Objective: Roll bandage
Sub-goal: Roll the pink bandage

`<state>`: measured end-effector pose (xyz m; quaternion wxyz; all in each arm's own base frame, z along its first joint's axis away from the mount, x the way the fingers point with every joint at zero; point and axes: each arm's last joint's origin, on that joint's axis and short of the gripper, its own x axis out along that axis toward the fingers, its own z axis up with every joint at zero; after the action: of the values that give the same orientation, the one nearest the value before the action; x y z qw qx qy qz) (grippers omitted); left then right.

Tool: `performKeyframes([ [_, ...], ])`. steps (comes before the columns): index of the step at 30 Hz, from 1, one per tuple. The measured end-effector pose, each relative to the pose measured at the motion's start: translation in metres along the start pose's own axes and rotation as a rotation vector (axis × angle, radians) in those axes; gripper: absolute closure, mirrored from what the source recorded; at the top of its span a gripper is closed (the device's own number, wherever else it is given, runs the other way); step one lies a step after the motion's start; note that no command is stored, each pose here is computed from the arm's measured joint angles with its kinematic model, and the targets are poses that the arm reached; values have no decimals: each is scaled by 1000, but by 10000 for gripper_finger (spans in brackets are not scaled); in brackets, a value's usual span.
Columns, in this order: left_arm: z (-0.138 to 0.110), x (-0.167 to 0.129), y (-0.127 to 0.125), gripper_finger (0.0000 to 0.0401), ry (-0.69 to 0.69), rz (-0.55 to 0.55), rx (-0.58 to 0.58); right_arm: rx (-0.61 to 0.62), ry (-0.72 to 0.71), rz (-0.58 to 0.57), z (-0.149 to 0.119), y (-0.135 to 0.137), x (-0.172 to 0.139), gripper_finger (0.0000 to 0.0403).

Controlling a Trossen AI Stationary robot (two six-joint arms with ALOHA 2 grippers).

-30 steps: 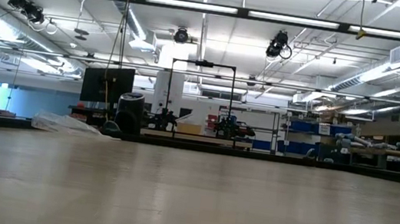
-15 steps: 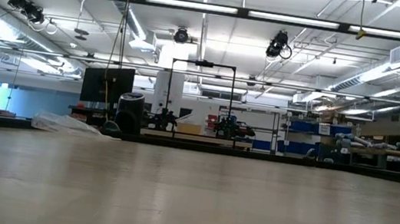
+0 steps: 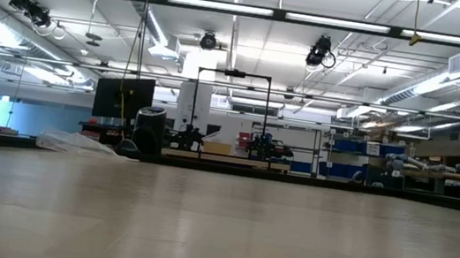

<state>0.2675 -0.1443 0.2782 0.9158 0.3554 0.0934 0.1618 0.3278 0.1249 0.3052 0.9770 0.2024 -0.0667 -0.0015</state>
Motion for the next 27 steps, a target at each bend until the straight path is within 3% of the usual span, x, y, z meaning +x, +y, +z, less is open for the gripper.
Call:
performKeyframes([
  [6, 0, 0, 0, 393, -5, -9, 6, 16, -3, -4, 0, 0, 0, 239],
  [15, 0, 0, -1, 393, -16, -25, 70, 41, -7, -32, 0, -1, 0, 240],
  [21, 1, -3, -3, 393, -25, -33, 170, 20, 26, -58, -2, -7, 2, 247],
  [27, 4, -7, -6, 393, -39, -43, 290, 79, 75, -106, -6, -17, 4, 264],
])
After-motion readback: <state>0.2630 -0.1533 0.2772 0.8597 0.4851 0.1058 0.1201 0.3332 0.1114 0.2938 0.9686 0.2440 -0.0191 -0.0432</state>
